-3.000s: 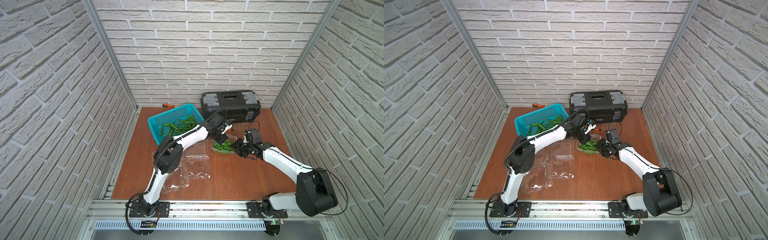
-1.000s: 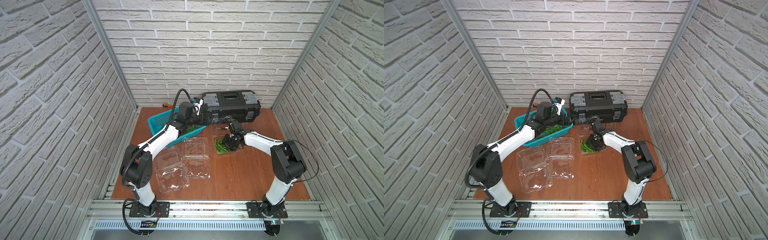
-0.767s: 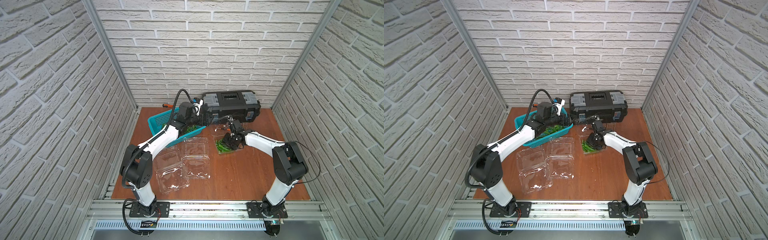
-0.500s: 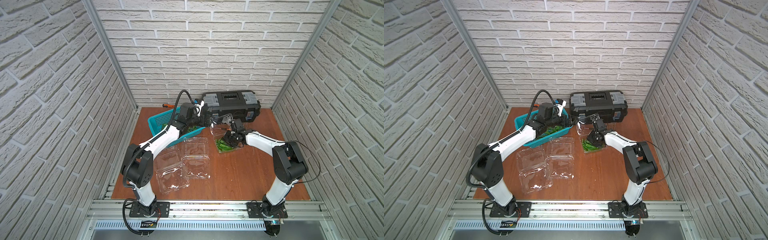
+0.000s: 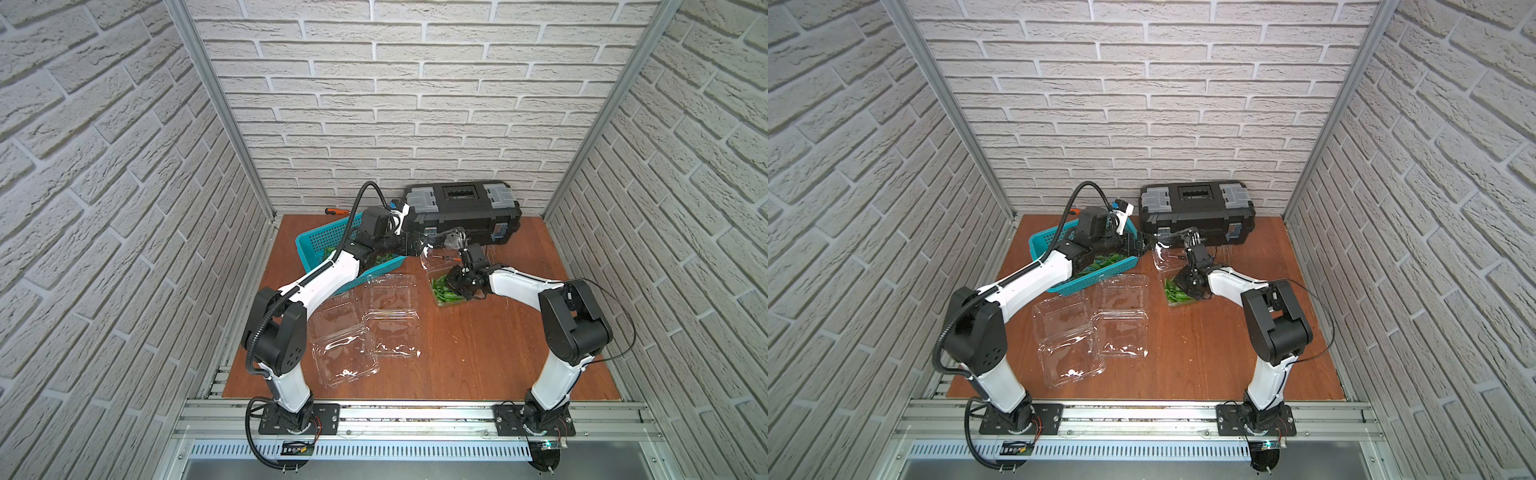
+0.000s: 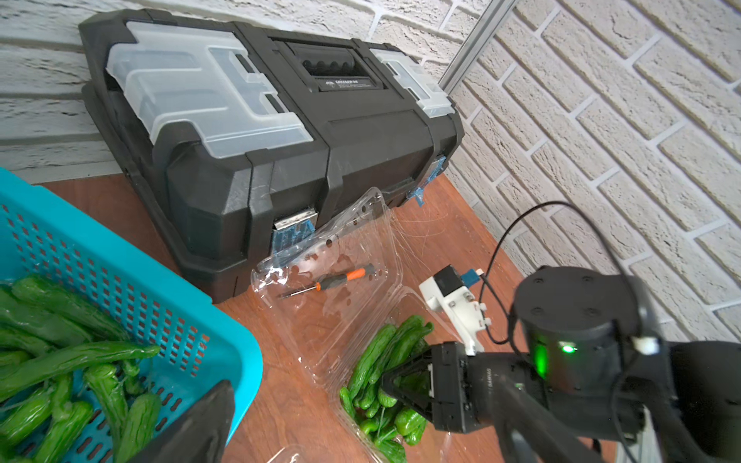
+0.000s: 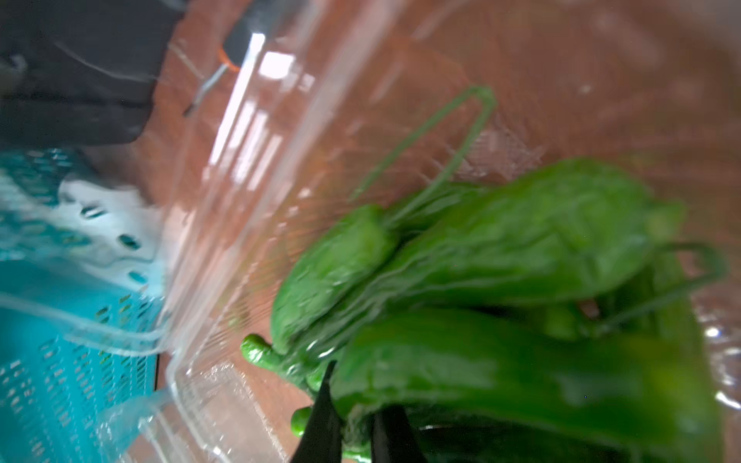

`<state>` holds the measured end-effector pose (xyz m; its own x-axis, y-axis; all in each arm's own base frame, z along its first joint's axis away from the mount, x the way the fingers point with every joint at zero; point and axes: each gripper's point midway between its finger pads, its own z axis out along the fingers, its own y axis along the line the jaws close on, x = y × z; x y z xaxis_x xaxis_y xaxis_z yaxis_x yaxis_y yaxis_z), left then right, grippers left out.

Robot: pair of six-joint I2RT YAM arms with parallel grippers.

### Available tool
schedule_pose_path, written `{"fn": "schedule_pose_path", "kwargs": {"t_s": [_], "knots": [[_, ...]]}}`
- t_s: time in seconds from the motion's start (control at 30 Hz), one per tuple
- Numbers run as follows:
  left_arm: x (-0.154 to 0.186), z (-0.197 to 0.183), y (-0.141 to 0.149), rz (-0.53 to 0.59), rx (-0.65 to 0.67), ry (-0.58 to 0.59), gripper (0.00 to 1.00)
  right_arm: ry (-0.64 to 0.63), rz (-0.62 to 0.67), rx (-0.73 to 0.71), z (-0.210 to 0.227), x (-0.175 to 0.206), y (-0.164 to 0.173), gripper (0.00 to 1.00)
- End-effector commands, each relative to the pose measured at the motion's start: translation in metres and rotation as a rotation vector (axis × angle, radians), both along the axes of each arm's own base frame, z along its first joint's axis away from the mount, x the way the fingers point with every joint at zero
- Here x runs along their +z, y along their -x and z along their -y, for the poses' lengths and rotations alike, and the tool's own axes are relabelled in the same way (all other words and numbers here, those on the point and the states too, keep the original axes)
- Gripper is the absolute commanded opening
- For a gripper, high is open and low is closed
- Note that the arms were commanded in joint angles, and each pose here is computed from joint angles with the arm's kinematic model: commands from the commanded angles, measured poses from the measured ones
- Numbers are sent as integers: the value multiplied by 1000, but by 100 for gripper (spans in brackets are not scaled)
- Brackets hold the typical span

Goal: Take small green peppers out of containers
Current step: Pick up the green pepper from the packing box, then place the green pepper in the basket.

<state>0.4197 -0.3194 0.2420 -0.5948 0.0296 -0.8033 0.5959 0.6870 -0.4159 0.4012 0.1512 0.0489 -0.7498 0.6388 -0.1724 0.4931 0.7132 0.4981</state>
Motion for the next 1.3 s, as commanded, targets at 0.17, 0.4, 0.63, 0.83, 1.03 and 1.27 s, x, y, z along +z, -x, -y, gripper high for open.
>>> {"fn": "schedule_pose_path", "kwargs": {"t_s": [0.17,0.4,0.63,0.83,1.03,1.27], "knots": [[-13,-13,-17,-3,110,-25,98,-51,148,143,-14,70,0,4],[-18,-76,-36,-3,394,-27,98,-94,285,210,-31,121,-10,5],[-35,-157,-31,-35,699,-77,98,-234,533,361,-100,197,-51,6],[-36,-183,-19,-33,780,-150,98,-388,596,511,-187,212,-93,9],[-43,-170,-14,-49,730,-165,98,-599,582,476,-223,194,-119,36],[-53,-138,-20,-64,627,-135,98,-414,579,412,-163,182,-85,38]]}}
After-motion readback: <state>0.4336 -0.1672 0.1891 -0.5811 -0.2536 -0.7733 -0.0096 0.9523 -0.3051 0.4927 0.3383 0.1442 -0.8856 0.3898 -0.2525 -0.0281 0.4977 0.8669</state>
